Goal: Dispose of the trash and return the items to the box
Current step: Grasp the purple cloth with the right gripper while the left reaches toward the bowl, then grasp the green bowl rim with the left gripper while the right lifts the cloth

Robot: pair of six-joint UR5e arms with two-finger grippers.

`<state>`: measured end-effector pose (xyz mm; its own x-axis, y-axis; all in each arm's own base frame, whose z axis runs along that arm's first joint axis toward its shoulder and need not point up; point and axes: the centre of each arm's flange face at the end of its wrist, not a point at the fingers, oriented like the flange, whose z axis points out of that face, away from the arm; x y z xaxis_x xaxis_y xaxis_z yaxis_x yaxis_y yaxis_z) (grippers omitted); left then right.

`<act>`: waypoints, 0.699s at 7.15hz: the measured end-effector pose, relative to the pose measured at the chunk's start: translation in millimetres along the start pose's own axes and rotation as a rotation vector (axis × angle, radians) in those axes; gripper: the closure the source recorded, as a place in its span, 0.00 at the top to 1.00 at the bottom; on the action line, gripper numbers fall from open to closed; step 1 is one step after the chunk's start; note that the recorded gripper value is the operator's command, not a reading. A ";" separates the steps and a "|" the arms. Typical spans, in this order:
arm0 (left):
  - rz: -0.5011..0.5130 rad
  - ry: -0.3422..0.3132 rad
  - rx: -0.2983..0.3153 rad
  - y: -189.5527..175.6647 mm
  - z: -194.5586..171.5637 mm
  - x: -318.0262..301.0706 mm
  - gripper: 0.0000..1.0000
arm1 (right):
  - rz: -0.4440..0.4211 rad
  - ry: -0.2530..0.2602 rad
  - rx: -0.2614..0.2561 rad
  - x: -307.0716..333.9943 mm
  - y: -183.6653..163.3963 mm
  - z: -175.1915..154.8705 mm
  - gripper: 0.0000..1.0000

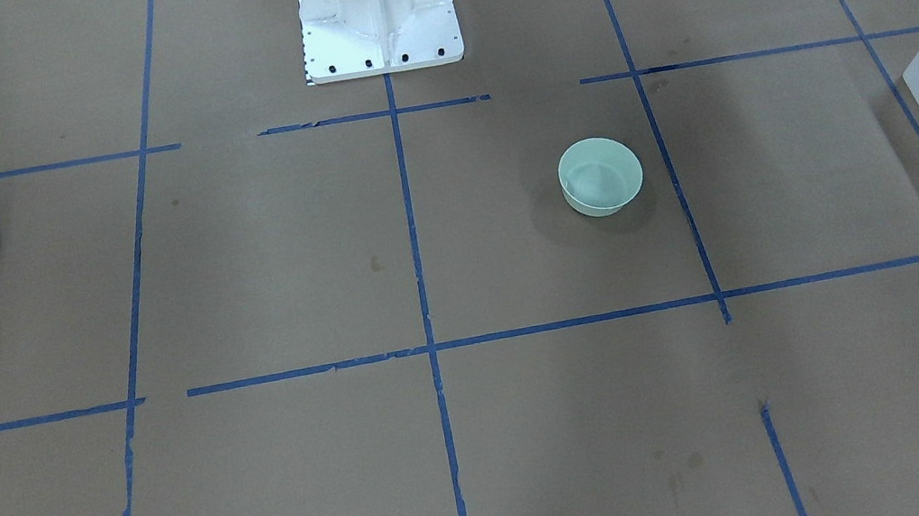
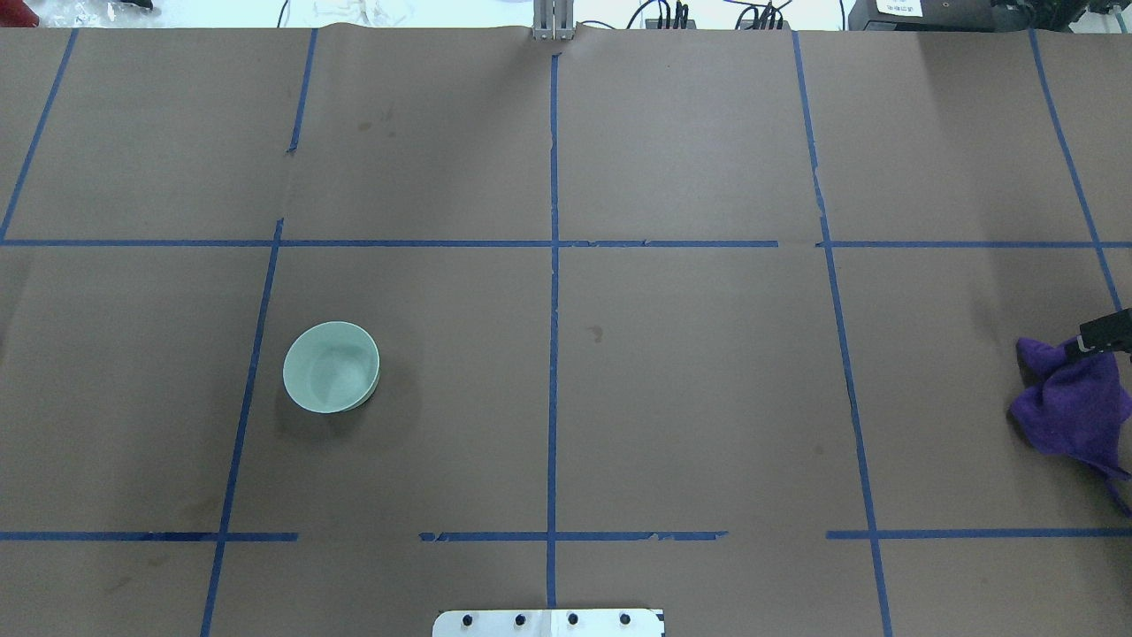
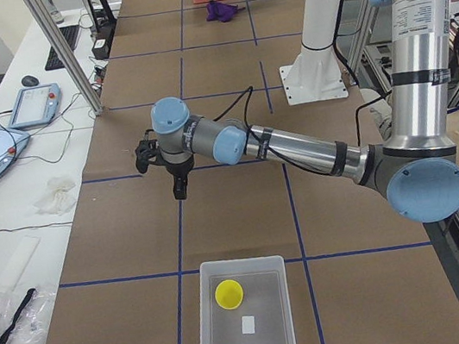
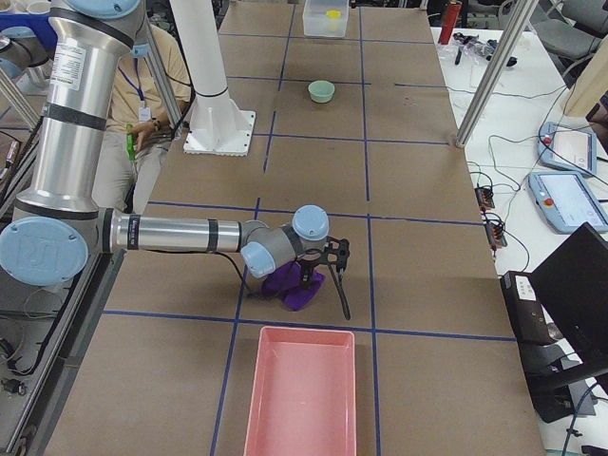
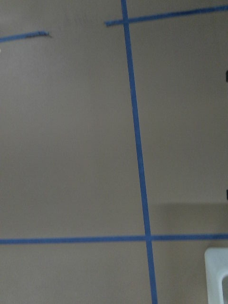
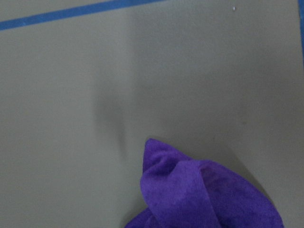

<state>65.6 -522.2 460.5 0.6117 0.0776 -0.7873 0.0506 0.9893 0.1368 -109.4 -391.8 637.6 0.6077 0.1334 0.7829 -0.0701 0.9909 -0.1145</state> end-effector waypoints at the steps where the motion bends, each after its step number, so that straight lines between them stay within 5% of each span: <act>1: -0.033 0.027 -0.031 -4.2 19.1 46.2 0.92 | 0.009 0.013 -0.011 3.4 9.0 9.3 0.15; 2: -0.047 0.045 -0.064 -0.7 38.4 79.3 0.99 | 0.008 0.029 -0.015 3.8 11.8 16.1 0.00; 5: -0.026 0.041 -0.114 39.1 90.8 167.5 1.00 | -0.004 0.032 -0.014 -4.4 7.4 20.8 0.00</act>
<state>241.6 -481.7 388.5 0.5784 0.0539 -0.8139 -0.0249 0.9985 0.0484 -129.0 -384.8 646.0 0.6331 0.1289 0.7633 -0.0567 0.9911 -0.1203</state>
